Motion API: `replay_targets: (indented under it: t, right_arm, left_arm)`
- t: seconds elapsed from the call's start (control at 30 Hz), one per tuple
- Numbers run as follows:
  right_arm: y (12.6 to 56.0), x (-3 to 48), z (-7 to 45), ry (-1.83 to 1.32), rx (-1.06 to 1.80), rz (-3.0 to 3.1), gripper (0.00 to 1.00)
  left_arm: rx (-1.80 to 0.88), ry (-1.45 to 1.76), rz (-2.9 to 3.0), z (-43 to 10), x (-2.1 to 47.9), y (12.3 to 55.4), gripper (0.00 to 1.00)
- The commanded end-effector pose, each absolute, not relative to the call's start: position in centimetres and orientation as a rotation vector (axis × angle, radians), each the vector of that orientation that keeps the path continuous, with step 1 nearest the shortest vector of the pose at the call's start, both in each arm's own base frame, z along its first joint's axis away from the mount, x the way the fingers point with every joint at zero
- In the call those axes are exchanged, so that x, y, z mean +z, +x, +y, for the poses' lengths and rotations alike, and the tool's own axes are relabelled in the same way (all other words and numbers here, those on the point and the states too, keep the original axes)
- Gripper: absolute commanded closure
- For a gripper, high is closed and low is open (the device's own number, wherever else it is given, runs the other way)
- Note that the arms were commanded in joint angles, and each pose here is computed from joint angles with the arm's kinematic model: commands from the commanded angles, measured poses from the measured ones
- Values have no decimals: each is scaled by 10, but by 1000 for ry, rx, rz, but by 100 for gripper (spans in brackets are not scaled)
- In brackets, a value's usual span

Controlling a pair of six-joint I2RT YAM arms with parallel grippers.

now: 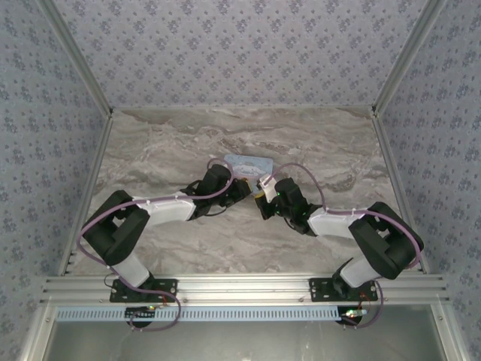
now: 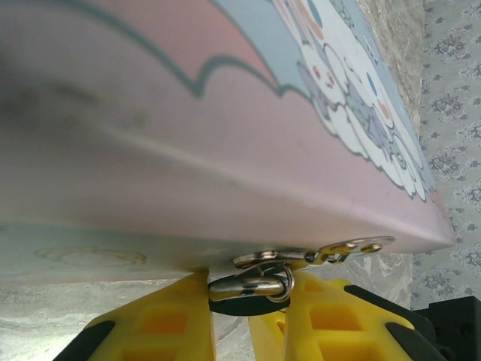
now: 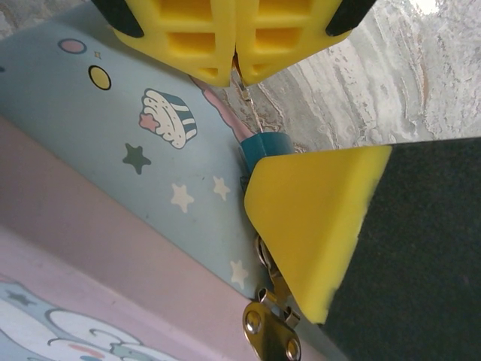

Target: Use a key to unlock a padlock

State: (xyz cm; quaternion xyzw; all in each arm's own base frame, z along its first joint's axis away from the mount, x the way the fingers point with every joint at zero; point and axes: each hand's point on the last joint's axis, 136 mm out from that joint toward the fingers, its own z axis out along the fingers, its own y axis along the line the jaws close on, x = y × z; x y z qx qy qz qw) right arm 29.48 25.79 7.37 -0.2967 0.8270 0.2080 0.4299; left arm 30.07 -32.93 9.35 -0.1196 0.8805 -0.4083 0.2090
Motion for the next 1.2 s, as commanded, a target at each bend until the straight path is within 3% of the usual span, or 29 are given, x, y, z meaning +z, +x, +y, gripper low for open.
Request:
replay_targets:
  t: [0.0,1.17]
  right_arm:
    - [306,93,265,-696,562,1998,100]
    - [319,98,261,-705,504,1915,100]
  left_arm:
    - [-1208,-323,2386,-343,116,308,79]
    - [-1335,-355,2420,-351,142,295,78]
